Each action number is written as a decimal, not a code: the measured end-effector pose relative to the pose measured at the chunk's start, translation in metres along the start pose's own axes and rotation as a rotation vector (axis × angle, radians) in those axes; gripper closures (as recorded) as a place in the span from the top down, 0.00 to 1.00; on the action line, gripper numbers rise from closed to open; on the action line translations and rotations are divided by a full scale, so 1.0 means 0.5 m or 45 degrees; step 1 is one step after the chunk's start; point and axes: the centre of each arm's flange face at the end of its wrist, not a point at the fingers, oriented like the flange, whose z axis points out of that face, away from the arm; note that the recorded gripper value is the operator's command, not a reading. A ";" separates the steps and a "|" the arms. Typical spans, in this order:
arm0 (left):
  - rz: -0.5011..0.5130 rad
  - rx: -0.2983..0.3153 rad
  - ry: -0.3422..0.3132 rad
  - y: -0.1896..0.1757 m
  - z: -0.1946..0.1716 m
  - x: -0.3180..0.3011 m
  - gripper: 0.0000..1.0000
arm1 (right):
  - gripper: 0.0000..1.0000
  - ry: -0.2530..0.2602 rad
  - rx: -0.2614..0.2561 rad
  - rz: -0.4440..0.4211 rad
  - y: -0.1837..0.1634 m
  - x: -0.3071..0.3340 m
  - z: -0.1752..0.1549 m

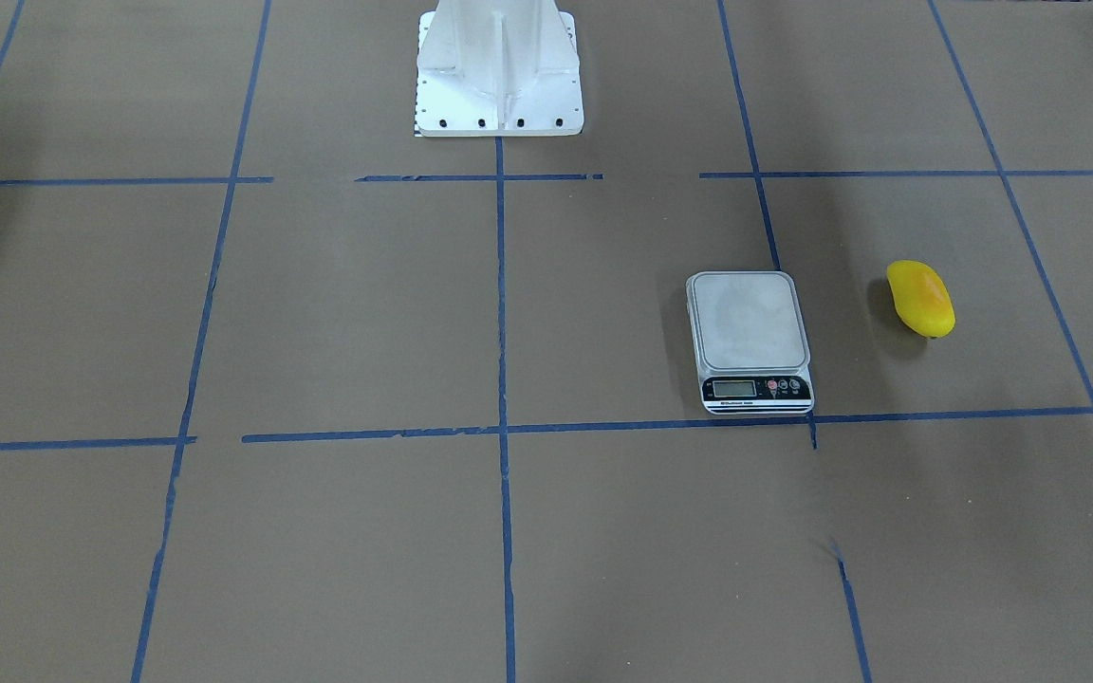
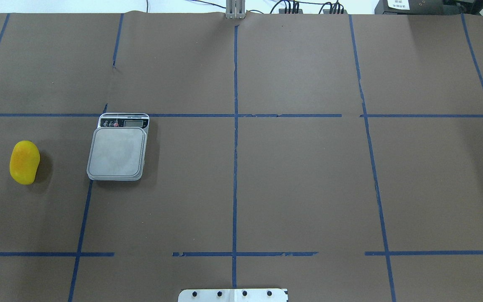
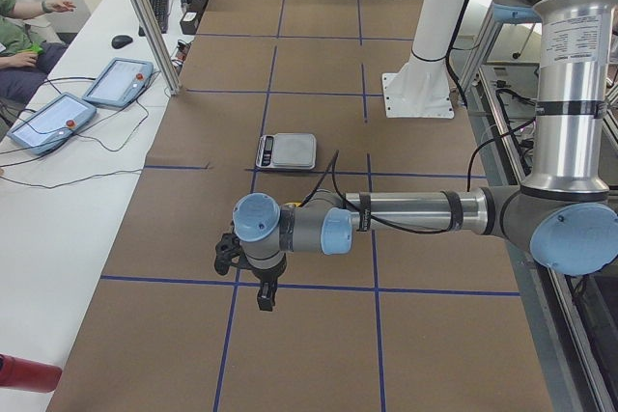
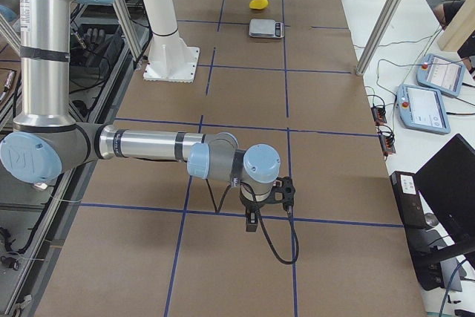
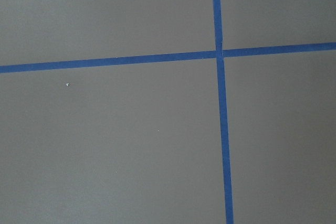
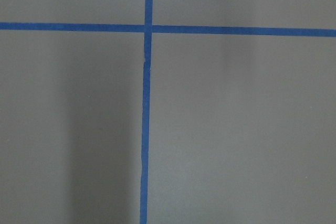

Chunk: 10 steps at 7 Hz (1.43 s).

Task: Weigh mango
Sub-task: 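Move the left gripper toward the yellow mango at the table edge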

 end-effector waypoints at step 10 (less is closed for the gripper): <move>-0.162 0.168 0.075 -0.087 -0.062 0.422 1.00 | 1.00 0.000 -0.001 0.001 0.001 0.000 0.000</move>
